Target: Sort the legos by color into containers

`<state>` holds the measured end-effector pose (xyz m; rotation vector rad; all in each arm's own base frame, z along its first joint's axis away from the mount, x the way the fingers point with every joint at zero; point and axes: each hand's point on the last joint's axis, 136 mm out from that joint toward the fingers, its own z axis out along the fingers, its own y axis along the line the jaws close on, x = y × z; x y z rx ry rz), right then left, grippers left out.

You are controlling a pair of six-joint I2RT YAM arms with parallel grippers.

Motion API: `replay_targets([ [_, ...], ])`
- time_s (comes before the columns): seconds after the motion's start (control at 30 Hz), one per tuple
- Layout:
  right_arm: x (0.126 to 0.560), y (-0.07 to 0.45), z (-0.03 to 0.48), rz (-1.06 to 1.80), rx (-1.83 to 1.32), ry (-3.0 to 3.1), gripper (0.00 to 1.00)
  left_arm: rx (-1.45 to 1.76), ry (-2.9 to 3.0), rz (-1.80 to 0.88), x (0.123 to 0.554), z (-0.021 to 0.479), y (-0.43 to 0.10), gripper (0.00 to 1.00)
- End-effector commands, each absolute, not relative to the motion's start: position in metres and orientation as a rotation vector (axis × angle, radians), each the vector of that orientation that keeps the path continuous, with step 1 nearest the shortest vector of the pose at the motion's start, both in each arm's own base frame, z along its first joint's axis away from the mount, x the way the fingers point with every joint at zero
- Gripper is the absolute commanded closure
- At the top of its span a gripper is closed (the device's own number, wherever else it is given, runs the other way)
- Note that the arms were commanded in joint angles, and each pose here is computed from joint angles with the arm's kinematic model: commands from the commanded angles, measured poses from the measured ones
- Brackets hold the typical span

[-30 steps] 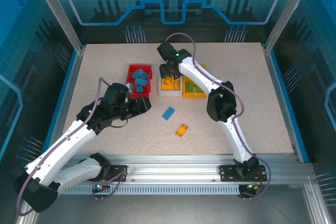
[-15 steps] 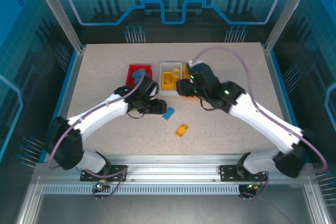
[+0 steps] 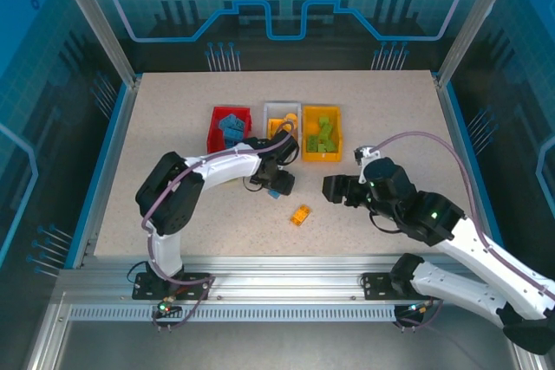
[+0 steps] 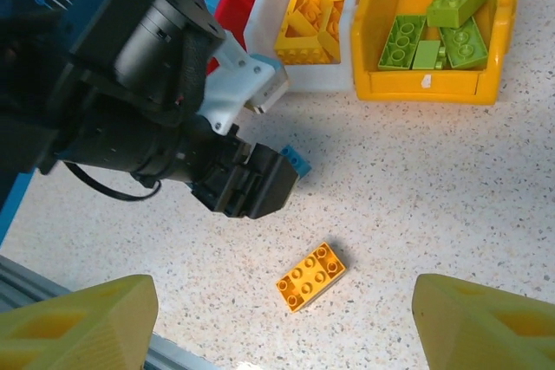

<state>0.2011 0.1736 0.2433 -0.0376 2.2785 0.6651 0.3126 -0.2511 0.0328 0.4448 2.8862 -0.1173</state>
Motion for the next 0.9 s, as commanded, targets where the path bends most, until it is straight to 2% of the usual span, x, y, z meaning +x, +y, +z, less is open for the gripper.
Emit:
replay_targets([
  [0.0, 0.196, 0.176, 0.236, 0.684, -0.022, 2.309, 0.21, 0.497, 2.889, -0.108, 0.315, 0.028, -0.256, 0.34],
  [0.13, 0.199, 0.18, 0.232, 0.669, -0.035, 2.325, 0.22, 0.498, 2.908, -0.131, 0.313, 0.019, -0.261, 0.47],
  [0.23, 0.2, 0.183, 0.233, 0.672, -0.042, 2.326, 0.22, 0.488, 2.909, -0.142, 0.313, 0.018, -0.263, 0.63],
  [0.37, 0.201, 0.186, 0.235, 0.675, -0.056, 2.319, 0.22, 0.44, 2.868, -0.135, 0.318, 0.034, -0.26, 0.71],
  [0.5, 0.201, 0.207, 0.238, 0.722, -0.183, 2.306, 0.22, 0.342, 2.769, -0.118, 0.322, 0.082, -0.242, 0.73],
  [0.67, 0.196, 0.273, 0.253, 0.764, -0.488, 2.241, 0.22, 0.103, 2.717, -0.184, 0.335, 0.14, -0.188, 0.73],
  [0.87, 0.212, 0.325, 0.263, 0.797, -0.568, 2.185, 0.23, -0.129, 2.69, -0.1, 0.369, 0.16, -0.114, 0.72],
])
